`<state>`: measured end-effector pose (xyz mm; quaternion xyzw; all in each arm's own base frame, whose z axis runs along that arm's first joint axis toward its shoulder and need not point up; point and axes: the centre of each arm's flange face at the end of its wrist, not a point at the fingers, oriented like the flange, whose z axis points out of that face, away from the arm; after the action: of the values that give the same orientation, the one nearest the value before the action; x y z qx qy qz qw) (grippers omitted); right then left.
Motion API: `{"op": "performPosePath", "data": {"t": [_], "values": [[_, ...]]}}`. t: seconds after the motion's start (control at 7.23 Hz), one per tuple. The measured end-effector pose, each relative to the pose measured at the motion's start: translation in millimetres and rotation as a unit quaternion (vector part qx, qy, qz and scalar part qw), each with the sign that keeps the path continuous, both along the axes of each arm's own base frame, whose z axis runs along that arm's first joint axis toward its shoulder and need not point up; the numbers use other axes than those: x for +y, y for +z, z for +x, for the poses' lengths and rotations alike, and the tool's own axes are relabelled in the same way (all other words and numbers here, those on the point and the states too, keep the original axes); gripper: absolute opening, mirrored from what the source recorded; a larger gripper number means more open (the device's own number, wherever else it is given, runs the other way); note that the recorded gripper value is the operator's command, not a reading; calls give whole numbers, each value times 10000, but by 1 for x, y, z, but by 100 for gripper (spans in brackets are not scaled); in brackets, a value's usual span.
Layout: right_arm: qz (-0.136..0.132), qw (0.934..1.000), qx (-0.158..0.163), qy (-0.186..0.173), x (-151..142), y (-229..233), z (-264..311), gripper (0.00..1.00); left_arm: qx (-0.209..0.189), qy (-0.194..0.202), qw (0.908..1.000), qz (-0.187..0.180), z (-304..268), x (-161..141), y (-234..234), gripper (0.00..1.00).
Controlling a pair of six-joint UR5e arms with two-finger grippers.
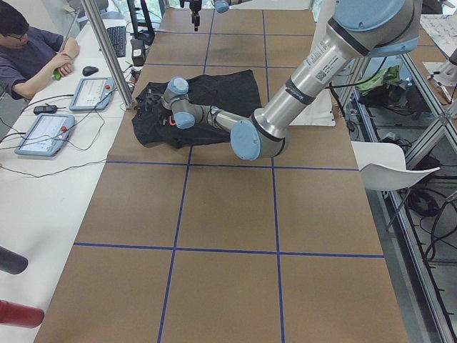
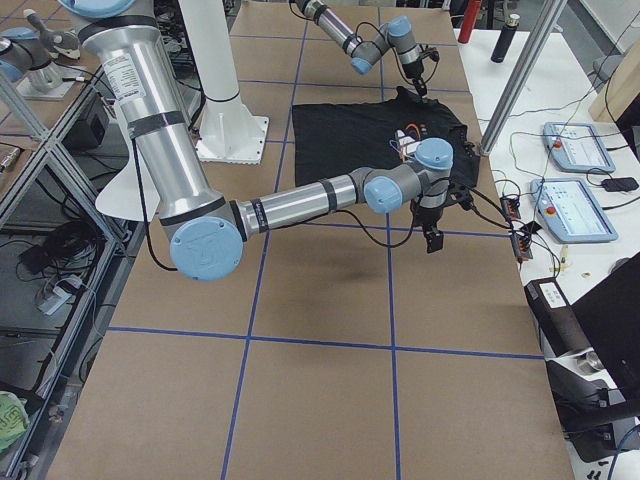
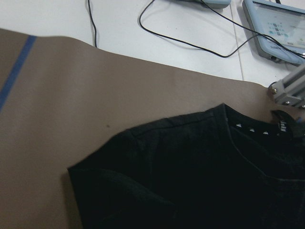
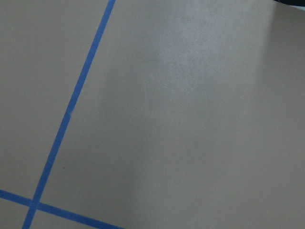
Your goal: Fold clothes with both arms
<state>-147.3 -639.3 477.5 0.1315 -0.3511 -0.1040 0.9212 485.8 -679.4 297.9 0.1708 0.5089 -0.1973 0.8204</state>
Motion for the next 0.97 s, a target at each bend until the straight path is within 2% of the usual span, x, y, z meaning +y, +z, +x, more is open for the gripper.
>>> {"op": "performPosePath", "data": {"t": [0.41,0.69,0.97], "values": [[-1,10000,0,-12,0,0,-2,98,56,-381,9989,-285,43,0,-33,0],[-15,10000,5,-15,0,1,-3,98,84,-575,9973,-445,49,-7,-36,0],[-29,10000,6,-21,1,1,-6,98,144,-671,9960,-574,49,-10,-37,99]]}}
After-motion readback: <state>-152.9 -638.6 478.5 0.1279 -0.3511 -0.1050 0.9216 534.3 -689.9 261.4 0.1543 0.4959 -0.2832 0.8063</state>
